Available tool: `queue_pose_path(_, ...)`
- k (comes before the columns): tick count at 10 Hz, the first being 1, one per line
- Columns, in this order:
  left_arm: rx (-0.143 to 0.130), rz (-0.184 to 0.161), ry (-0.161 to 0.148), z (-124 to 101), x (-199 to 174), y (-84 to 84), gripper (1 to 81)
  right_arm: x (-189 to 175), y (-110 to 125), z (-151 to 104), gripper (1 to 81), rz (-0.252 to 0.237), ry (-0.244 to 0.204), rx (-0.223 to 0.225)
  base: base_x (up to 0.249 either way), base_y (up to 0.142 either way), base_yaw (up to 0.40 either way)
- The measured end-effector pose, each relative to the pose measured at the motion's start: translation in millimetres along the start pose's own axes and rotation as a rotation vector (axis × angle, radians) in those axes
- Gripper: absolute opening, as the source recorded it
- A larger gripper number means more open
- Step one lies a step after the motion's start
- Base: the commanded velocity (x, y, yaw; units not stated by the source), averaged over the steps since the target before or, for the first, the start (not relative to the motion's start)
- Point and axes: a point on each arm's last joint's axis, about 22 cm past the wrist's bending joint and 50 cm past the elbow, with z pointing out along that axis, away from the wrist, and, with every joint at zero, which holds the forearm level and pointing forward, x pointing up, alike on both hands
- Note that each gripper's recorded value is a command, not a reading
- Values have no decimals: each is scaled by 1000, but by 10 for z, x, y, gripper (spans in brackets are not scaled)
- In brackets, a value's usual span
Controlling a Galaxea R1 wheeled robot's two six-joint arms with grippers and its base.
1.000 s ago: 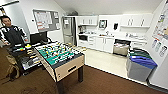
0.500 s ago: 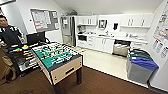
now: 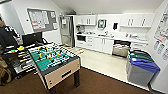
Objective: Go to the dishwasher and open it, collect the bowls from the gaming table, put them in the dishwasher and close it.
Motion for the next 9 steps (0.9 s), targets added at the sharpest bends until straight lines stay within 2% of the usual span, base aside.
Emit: queue_pose_path(9, 0, 0, -1, -1, -11, 2, 10, 6, 0, 1, 10, 0, 1, 0, 156, -91, 0)
